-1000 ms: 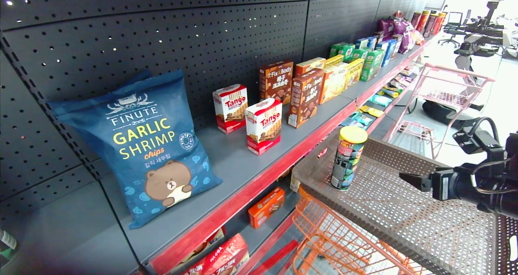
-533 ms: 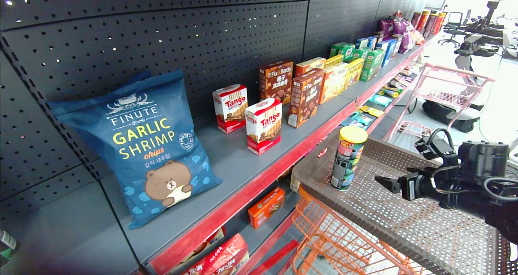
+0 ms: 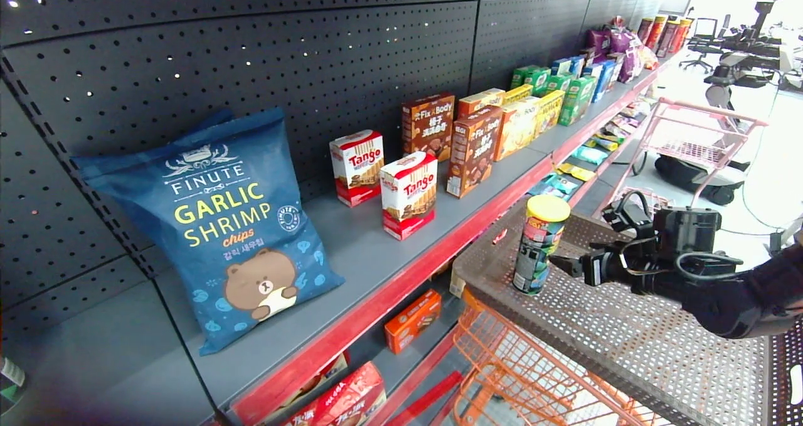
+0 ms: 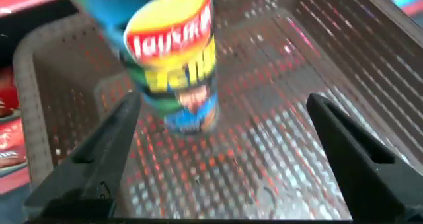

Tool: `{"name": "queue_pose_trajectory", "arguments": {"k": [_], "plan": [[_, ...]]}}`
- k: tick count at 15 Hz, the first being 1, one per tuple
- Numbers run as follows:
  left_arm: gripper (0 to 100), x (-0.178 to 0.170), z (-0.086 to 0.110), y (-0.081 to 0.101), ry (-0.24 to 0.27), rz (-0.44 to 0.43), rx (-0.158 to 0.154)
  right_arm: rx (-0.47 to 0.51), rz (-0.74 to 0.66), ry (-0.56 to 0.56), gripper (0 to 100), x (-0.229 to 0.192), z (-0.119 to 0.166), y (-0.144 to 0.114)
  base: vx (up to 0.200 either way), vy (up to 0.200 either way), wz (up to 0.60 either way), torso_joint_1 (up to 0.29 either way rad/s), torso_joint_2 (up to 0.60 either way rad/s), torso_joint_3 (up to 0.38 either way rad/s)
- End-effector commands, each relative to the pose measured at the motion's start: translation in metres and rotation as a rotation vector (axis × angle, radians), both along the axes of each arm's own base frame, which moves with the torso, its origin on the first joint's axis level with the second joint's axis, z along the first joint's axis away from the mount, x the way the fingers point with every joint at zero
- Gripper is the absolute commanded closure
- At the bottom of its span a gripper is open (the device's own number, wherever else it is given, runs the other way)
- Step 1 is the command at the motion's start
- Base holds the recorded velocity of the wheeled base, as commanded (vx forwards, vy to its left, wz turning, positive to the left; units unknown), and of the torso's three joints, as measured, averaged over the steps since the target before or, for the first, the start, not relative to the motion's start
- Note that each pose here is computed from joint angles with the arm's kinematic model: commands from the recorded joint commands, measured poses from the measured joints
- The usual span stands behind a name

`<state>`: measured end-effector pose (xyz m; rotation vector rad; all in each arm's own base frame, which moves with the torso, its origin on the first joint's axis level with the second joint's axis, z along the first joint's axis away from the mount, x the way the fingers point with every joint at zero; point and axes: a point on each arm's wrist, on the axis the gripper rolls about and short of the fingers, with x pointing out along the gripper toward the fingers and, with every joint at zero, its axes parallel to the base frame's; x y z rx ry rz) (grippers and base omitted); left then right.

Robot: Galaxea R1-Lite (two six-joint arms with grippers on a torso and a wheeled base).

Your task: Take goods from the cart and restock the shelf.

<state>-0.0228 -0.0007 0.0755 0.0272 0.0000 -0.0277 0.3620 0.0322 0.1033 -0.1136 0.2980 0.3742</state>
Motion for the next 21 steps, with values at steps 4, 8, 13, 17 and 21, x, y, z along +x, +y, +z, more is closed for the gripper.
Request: {"name": "queue_pose_trajectory", "arguments": {"k": [4, 8, 13, 17, 21], "plan": [[0, 0.000, 0.000, 0.000, 0.000, 0.000, 0.000, 0.033, 0.102, -0.046, 0, 0.032, -0.003, 0.006, 0.000, 0.000, 0.00, 0.000, 0.00, 0.000], [0, 0.000, 0.000, 0.000, 0.000, 0.000, 0.000, 0.039, 0.139, -0.074, 0, 0.047, -0.004, 0.016, 0.000, 0.000, 0.00, 0.000, 0.00, 0.000], [0, 0.000, 0.000, 0.000, 0.000, 0.000, 0.000, 0.045, 0.172, -0.096, 0, 0.061, -0.007, 0.033, 0.000, 0.000, 0.00, 0.000, 0.00, 0.000], [0, 0.000, 0.000, 0.000, 0.000, 0.000, 0.000, 0.051, 0.168, -0.074, 0, 0.063, -0.013, 0.032, 0.000, 0.000, 0.00, 0.000, 0.00, 0.000], [0, 0.000, 0.000, 0.000, 0.000, 0.000, 0.000, 0.073, 0.224, -0.081, 100, 0.064, -0.012, 0.030, 0.000, 0.000, 0.00, 0.000, 0.00, 0.000]]}}
